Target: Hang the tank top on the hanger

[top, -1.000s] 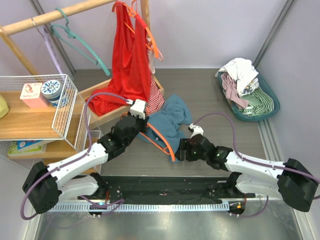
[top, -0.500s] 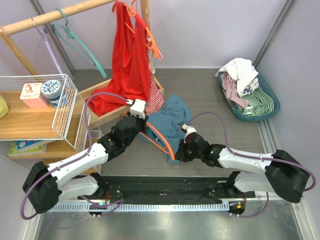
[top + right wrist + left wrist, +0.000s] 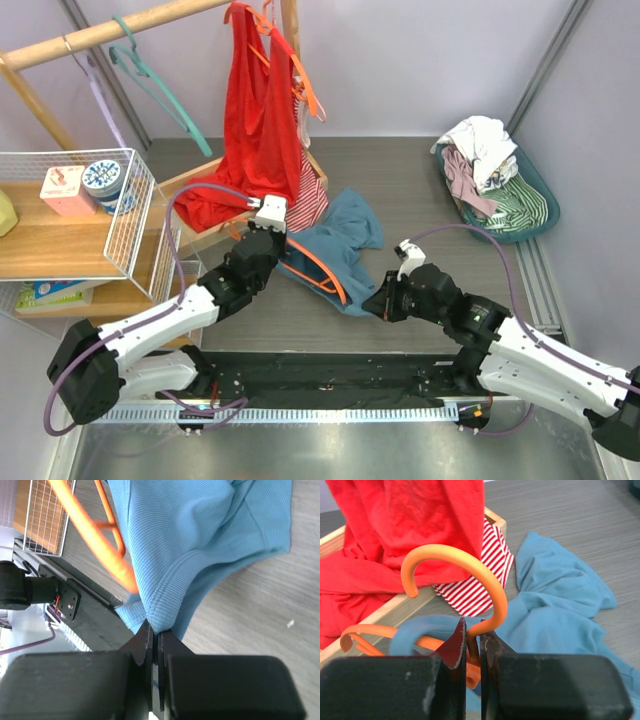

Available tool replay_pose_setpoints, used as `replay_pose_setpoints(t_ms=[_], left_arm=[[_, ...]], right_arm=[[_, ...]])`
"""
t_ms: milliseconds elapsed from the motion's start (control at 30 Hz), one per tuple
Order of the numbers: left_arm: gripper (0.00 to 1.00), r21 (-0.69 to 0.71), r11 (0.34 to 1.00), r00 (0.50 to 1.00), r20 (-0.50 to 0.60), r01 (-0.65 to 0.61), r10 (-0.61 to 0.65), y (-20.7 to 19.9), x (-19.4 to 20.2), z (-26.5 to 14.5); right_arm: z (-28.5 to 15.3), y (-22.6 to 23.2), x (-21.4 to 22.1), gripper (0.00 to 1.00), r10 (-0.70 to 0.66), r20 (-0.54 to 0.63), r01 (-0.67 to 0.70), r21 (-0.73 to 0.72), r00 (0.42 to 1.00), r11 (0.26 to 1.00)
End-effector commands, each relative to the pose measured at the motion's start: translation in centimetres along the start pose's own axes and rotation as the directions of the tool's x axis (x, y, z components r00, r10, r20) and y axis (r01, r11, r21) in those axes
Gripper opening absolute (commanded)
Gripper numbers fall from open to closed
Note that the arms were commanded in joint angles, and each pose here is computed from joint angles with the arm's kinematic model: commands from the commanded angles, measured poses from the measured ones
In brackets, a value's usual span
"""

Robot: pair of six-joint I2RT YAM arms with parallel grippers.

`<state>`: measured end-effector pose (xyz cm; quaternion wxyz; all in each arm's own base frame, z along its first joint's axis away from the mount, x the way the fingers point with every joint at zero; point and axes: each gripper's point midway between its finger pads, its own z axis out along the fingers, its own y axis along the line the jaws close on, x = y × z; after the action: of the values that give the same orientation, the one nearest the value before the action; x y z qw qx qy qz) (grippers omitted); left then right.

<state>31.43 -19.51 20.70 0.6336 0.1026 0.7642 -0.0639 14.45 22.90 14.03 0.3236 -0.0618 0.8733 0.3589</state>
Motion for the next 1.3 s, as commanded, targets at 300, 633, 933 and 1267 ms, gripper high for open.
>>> replay_pose_setpoints(t_ms=[300, 633, 933, 1267], left_arm=[[0.00, -0.065, 0.991, 0.985, 0.134, 0.119, -0.110, 0.4, -4.0, 0.8], [0.00, 0.003, 0.988, 0.982, 0.112, 0.154, -0.154, -2.4, -3.3, 1.1], [0.00, 0.022, 0.980, 0.973, 0.117, 0.197, -0.198, -3.5, -3.7, 0.8], [0.00, 0.051, 0.973, 0.967, 0.110, 0.227, -0.231, -4.5, -3.5, 0.2]], right_arm=[[-2.7, 0.3, -1.3, 0.01, 0.065, 0.029, -0.066, 0.041, 0.997, 0.997], [-2.6, 4.0, -4.5, 0.01, 0.114, 0.113, -0.104, -0.091, 0.987, 0.990], [-1.1, 6.5, -5.3, 0.01, 0.131, 0.100, -0.110, -0.186, 0.986, 0.976], [-0.4, 7.5, -6.9, 0.01, 0.126, 0.143, -0.096, -0.202, 0.982, 0.975]])
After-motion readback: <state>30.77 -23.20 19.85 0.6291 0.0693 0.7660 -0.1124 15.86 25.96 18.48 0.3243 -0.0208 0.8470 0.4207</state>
